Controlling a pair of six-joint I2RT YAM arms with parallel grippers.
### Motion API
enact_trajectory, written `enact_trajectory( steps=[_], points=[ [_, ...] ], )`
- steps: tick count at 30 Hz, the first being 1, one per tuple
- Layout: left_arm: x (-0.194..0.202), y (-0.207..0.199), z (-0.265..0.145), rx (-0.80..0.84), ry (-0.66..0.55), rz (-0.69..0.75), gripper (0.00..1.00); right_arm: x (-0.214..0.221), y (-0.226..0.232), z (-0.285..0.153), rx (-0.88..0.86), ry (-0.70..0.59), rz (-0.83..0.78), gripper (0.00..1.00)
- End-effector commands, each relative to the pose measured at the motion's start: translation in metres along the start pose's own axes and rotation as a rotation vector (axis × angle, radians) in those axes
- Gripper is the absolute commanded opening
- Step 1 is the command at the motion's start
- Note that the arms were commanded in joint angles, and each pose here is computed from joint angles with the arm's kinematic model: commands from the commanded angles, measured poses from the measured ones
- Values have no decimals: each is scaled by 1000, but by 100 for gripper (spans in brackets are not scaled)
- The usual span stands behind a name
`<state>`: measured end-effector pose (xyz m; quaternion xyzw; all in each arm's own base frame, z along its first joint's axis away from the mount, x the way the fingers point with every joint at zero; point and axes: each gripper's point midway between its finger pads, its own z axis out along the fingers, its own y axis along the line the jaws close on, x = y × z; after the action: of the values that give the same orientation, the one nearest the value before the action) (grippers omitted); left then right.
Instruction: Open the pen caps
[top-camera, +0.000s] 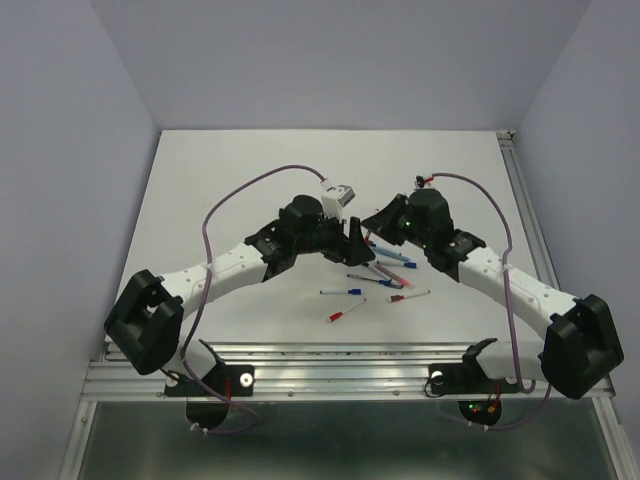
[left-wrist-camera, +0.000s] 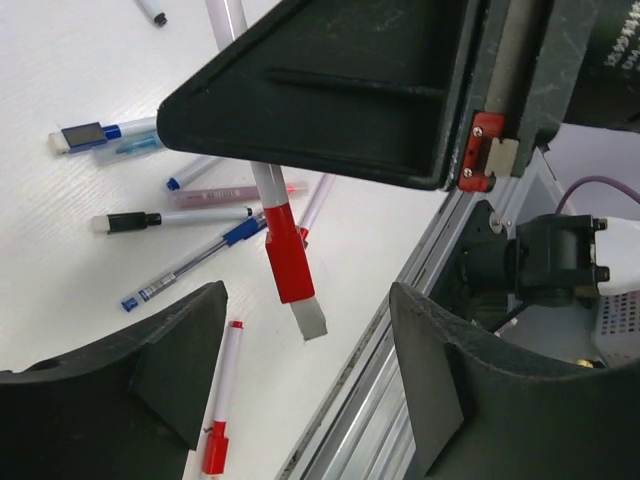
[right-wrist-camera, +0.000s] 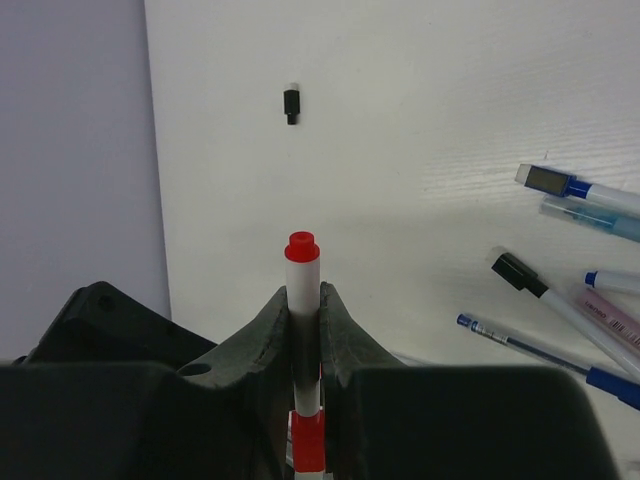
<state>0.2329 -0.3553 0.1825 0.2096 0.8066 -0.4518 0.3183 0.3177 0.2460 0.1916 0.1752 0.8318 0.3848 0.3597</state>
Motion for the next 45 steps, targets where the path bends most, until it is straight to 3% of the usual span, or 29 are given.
enact_trajectory(
  steps=[1,6,9,12,17,21,23,25,30,34,39,45],
  points=[
    [-31,-18,3,30,-72,57,74,-1,23,-5,-87,-22,22,1],
    [-34,-19,9,30,-68,50,61,4,25,-5,-93,-11,16,1],
    [-34,-17,10,19,-70,41,42,7,25,-5,-91,-6,8,1],
    [-33,-15,11,10,-70,33,0,5,21,-2,-65,-19,-8,1],
    [-16,-16,12,-7,-51,4,0,-21,-1,6,78,-145,-53,1],
    [34,-16,13,-25,36,-28,0,-90,-31,10,348,-441,-97,1],
    [53,-22,6,-14,63,-43,0,-126,-19,10,384,-525,-97,1],
    [76,-20,-6,-22,89,-86,0,-158,-47,19,488,-583,-85,1],
    [134,-27,-34,-20,148,-166,0,-229,-67,19,605,-719,-50,1],
    [135,-37,-52,14,112,-195,0,-243,-73,26,628,-704,-63,1],
    [94,-8,-60,-197,-13,-146,0,-218,-74,41,563,-540,-208,1],
    [32,71,-64,-431,-99,-178,0,-183,-115,43,609,-440,-295,1]
  ],
)
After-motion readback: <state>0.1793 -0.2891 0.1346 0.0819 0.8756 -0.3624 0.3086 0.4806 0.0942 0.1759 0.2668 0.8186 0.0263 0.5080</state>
